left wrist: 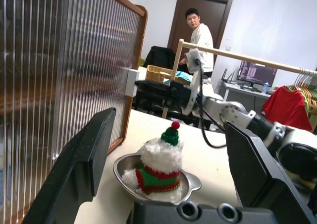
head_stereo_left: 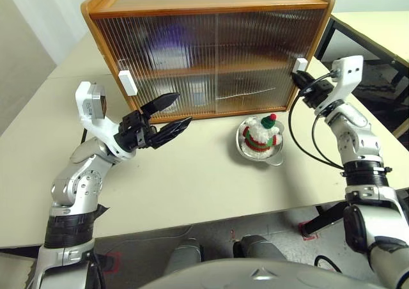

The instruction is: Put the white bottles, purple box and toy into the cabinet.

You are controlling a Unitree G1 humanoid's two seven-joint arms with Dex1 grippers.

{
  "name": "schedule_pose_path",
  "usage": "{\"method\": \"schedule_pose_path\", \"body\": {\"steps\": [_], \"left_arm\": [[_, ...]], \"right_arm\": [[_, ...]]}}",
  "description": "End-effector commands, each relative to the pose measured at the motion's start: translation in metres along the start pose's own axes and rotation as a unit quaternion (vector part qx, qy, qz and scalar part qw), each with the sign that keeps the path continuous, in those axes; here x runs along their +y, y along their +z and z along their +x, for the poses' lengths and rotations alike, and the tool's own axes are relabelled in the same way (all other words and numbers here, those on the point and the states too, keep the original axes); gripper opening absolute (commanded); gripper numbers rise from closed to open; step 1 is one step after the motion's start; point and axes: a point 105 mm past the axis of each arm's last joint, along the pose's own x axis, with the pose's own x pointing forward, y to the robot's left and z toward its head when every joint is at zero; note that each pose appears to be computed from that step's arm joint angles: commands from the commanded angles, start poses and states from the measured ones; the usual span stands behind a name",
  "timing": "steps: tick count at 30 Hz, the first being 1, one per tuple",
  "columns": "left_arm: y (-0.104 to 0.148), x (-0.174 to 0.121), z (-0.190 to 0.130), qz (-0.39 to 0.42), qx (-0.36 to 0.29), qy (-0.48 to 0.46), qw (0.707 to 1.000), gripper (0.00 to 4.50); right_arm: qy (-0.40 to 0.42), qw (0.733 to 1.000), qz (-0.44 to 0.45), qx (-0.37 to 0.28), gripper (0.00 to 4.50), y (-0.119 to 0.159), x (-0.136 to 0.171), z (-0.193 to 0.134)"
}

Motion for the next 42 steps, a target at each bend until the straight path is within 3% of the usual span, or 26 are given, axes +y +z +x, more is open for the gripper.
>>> {"method": "schedule_pose_path", "body": {"steps": [1,11,17,23,35,42], "left_arm": [[0.003,-0.001,-0.001,0.002,-0.005,0.002,1.0,4.5],[0.006,0.0,-0.002,0.006,-0.01,0.009,1.0,4.5],[0.006,0.001,-0.002,0.008,-0.011,0.012,1.0,4.5],[0.007,0.001,-0.002,0.009,-0.012,0.014,1.0,4.5],[0.008,0.0,-0.003,0.011,-0.014,0.022,1.0,4.5],[0.007,-0.001,-0.002,0.011,-0.018,0.026,0.999,4.5]], "right_arm": [[-0.029,0.999,-0.023,-0.008,0.04,0.005,-0.014,0.002],[-0.055,0.998,-0.041,-0.005,0.04,0.007,-0.028,0.006],[-0.033,0.999,-0.025,0.002,0.04,0.004,-0.014,0.011],[0.003,1.0,0.0,0.012,0.04,-0.001,0.008,0.018],[0.142,0.987,0.072,0.018,0.04,0.008,0.096,0.052],[0.194,0.975,0.106,0.031,0.04,0.014,0.131,0.061]]}}
